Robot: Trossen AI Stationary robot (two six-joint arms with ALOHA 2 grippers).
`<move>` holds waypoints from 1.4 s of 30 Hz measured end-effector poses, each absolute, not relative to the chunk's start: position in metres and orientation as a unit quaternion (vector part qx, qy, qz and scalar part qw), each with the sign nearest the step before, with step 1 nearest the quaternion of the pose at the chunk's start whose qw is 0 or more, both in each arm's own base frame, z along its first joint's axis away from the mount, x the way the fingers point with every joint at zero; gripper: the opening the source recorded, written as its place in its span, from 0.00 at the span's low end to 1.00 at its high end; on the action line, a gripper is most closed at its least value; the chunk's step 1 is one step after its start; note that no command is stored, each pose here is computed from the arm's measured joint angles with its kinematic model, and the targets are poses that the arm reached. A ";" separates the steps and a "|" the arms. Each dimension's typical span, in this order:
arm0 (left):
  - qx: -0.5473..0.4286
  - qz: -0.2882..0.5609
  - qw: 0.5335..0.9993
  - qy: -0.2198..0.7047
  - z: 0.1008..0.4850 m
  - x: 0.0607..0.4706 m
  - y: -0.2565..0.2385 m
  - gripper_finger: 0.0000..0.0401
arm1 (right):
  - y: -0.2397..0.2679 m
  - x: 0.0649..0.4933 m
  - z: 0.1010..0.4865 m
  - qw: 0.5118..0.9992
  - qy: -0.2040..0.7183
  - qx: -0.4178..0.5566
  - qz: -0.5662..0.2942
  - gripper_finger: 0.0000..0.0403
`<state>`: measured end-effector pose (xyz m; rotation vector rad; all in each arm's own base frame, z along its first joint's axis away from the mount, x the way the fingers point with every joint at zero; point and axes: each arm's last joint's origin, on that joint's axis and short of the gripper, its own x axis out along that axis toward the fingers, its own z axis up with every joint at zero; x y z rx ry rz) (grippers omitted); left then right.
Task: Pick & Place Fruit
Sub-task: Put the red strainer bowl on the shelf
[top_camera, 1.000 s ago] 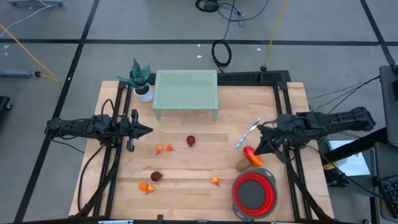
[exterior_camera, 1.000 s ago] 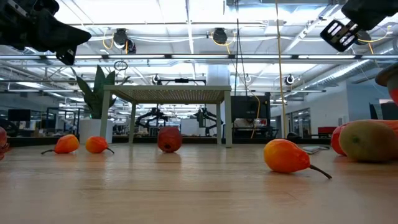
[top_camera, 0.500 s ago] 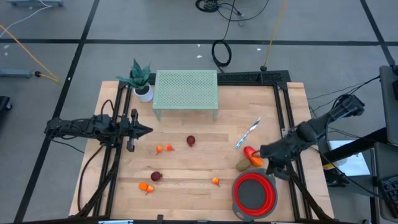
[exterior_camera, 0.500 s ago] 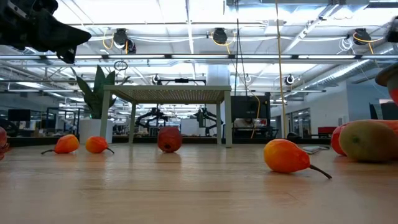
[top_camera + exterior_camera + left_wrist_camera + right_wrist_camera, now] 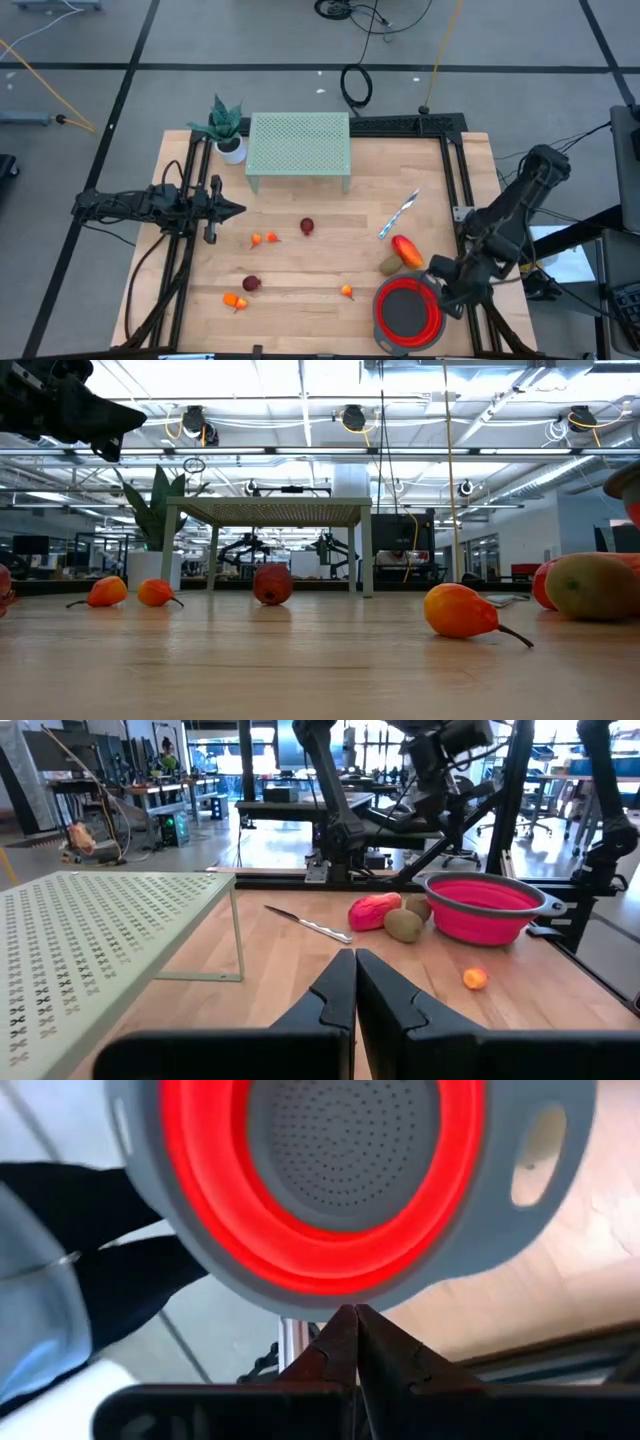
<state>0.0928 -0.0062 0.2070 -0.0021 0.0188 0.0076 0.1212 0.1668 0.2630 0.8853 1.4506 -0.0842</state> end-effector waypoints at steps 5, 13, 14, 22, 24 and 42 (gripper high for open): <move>-0.001 0.004 1.000 0.009 0.207 0.093 -0.006 0.02 | 0.182 0.127 0.263 0.639 0.657 0.389 -0.095 0.00; 0.000 0.004 1.000 0.009 0.207 0.093 -0.006 0.02 | 0.199 0.136 0.249 0.600 0.693 0.375 -0.137 0.00; -0.001 0.004 1.000 0.009 0.207 0.093 -0.006 0.02 | 0.199 0.136 0.248 0.592 0.700 0.374 -0.140 0.00; 0.000 0.034 0.999 0.009 0.207 0.093 -0.004 0.02 | 0.196 0.134 0.249 0.580 0.701 0.382 -0.161 0.00; 0.000 0.041 0.999 0.010 0.207 0.093 -0.004 0.02 | 0.196 0.133 0.249 0.581 0.703 0.378 -0.161 0.01; -0.001 0.043 0.999 0.009 0.207 0.093 -0.004 0.02 | 0.195 0.132 0.248 0.590 0.709 0.357 -0.148 0.10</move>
